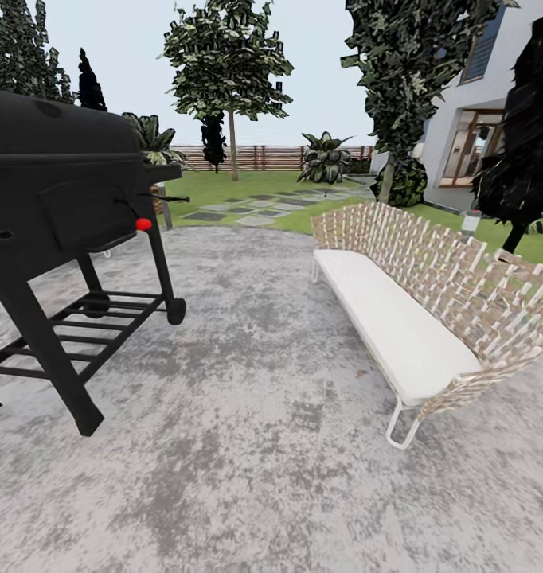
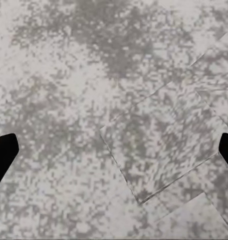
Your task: In the garden, pick up the pesticide atomizer on the floor and spray pesticide onto both trees until each tree trunk is fully covered.
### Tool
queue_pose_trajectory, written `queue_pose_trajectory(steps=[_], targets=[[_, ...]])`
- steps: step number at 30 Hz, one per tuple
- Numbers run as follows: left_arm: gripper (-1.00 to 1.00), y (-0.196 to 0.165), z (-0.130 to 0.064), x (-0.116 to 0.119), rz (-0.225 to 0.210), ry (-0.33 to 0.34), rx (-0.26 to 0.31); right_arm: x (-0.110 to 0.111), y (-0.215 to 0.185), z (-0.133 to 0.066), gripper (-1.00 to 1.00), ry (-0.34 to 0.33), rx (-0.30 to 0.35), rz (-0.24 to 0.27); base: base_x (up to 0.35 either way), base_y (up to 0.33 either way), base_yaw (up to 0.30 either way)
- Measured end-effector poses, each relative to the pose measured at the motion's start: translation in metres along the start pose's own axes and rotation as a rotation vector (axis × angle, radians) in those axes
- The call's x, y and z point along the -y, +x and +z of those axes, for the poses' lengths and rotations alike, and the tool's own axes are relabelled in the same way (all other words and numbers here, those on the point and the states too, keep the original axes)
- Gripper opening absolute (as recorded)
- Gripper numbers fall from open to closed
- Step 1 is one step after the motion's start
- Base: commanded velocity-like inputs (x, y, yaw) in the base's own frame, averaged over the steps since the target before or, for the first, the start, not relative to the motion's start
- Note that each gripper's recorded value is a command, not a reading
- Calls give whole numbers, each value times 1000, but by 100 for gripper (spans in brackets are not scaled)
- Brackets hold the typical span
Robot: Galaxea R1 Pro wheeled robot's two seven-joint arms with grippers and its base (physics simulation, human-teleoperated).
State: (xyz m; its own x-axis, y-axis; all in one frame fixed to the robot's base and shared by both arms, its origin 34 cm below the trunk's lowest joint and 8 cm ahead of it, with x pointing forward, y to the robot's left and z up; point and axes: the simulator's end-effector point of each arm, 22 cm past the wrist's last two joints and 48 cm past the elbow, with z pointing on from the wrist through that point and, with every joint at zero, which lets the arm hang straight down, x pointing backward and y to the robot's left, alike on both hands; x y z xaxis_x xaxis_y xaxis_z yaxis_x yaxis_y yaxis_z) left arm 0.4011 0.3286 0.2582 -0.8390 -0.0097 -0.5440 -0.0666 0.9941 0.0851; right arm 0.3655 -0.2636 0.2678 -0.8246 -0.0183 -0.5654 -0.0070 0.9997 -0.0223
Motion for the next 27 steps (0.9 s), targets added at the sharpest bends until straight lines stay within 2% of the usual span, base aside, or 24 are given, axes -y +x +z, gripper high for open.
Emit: queue_pose_trajectory(steps=[27], targets=[[100,0,0,0,0,0,0,0,0,0,100,0,0,-1,340,12,0]])
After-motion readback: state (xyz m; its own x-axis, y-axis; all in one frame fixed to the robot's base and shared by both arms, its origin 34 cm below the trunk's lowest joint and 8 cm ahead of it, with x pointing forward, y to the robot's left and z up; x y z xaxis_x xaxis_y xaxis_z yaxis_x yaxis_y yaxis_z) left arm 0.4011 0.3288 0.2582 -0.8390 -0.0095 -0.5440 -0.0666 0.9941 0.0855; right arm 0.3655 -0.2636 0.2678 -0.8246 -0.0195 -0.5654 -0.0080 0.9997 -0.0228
